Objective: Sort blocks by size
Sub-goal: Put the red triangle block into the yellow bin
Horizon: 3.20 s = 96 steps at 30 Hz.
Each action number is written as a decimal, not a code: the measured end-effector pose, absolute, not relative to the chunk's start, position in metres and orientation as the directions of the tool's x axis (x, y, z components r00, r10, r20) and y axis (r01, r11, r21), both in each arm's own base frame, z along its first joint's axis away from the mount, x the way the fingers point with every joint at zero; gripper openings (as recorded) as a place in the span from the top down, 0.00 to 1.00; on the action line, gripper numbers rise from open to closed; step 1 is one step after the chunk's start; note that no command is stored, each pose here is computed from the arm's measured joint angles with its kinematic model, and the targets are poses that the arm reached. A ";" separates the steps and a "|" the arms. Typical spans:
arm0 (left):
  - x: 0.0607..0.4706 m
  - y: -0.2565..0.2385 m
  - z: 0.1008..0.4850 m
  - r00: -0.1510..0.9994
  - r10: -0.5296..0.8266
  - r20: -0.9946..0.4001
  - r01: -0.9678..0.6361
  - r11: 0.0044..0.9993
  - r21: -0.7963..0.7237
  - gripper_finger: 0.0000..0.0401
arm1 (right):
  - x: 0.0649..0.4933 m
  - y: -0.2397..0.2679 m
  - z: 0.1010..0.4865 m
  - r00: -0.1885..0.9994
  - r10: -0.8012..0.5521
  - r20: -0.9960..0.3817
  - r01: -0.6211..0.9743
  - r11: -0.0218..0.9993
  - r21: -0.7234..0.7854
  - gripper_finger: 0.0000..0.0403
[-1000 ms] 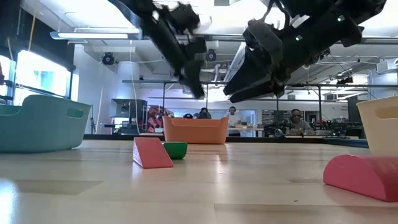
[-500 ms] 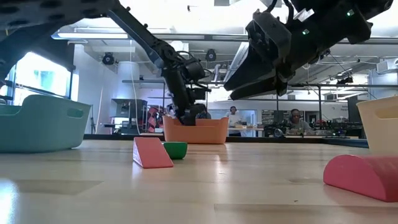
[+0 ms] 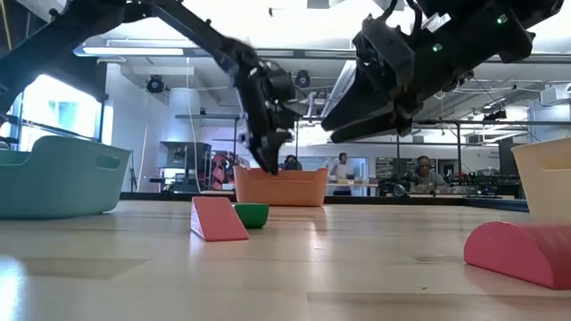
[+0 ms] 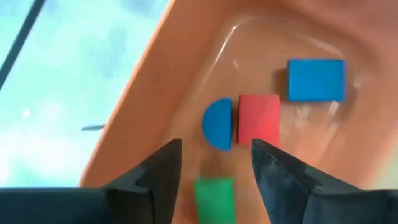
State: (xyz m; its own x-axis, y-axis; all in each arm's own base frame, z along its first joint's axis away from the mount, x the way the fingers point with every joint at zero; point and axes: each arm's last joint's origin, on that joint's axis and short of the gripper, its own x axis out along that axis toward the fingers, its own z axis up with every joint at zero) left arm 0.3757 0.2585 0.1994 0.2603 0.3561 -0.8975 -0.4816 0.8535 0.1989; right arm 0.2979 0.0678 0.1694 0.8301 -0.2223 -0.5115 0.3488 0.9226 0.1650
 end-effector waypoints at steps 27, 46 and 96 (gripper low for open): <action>0.415 -0.100 0.271 0.720 -0.325 -0.614 0.508 0.849 0.147 0.70 | 0.264 0.095 0.130 0.912 -0.166 -0.374 0.242 0.956 0.165 0.51; 0.280 -0.102 0.165 0.949 -0.222 -0.225 0.193 0.970 -0.145 0.74 | 0.264 0.098 0.133 0.924 -0.148 -0.353 0.229 0.953 0.199 0.51; 0.278 -0.149 0.182 0.560 -0.122 -0.820 0.335 0.938 0.089 0.53 | 0.277 0.059 0.134 0.909 -0.217 -0.356 0.305 0.928 0.215 0.51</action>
